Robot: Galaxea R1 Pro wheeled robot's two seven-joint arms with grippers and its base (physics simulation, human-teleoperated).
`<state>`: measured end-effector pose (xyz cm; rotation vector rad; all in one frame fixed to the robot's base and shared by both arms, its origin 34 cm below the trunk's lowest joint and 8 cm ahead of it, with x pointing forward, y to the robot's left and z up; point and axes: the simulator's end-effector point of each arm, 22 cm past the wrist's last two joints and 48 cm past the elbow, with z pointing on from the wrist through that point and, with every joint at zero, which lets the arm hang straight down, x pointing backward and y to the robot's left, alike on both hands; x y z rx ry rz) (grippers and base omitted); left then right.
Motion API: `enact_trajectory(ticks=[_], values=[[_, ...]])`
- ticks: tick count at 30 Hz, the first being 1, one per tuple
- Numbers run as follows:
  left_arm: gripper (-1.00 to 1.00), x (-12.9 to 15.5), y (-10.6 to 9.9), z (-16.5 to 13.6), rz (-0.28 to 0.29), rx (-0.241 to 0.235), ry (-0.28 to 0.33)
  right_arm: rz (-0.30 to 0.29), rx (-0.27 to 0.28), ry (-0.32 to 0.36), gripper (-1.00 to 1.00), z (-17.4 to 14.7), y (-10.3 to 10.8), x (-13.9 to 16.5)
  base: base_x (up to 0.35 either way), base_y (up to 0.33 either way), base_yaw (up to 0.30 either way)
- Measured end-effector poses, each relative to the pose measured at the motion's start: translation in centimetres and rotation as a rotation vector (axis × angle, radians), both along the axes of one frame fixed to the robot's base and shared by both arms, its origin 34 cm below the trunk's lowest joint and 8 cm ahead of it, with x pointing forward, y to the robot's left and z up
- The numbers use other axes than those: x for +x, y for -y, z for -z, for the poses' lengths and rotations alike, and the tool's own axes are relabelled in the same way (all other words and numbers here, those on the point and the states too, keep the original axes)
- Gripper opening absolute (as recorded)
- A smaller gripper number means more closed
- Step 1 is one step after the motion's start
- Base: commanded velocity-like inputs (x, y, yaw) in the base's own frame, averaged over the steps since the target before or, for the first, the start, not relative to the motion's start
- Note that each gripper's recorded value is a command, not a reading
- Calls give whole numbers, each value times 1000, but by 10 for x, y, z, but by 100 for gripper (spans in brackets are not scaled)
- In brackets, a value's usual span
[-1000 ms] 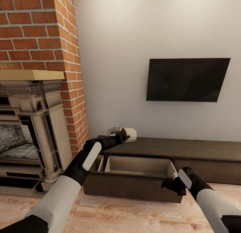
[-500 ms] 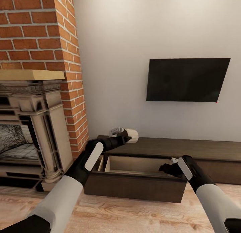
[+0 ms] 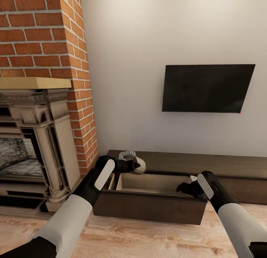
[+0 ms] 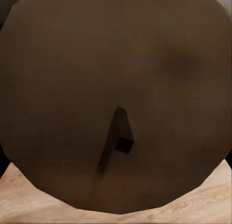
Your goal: Place each of the two pumpkins and all three candles from the living room inside a cabinet in the living room (use any cabinet), then make sure every cabinet is closed, and position the cauldron so it is next to a table in the living room.
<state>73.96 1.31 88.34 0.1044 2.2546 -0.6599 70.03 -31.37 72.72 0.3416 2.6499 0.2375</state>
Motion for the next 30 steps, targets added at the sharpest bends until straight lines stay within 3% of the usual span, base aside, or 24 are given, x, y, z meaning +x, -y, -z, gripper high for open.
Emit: enact_trajectory(ticks=[2,5,13,18,30], values=[[-100,-1,-9,21,-24,41,-43,-4,-7,-4,100,1,0,-1,0,0,0],[-100,-5,-8,41,-30,43,-91,-17,-19,-7,100,2,-2,-1,0,0,0],[-100,-4,-6,45,-36,29,-94,-98,-98,-21,100,8,-13,-5,0,0,0],[-100,-14,-4,52,-3,49,-137,-107,-108,-21,100,8,-14,-5,0,0,0],[-100,-22,-6,61,14,77,-179,-110,-112,-25,100,9,-14,-6,0,0,0]])
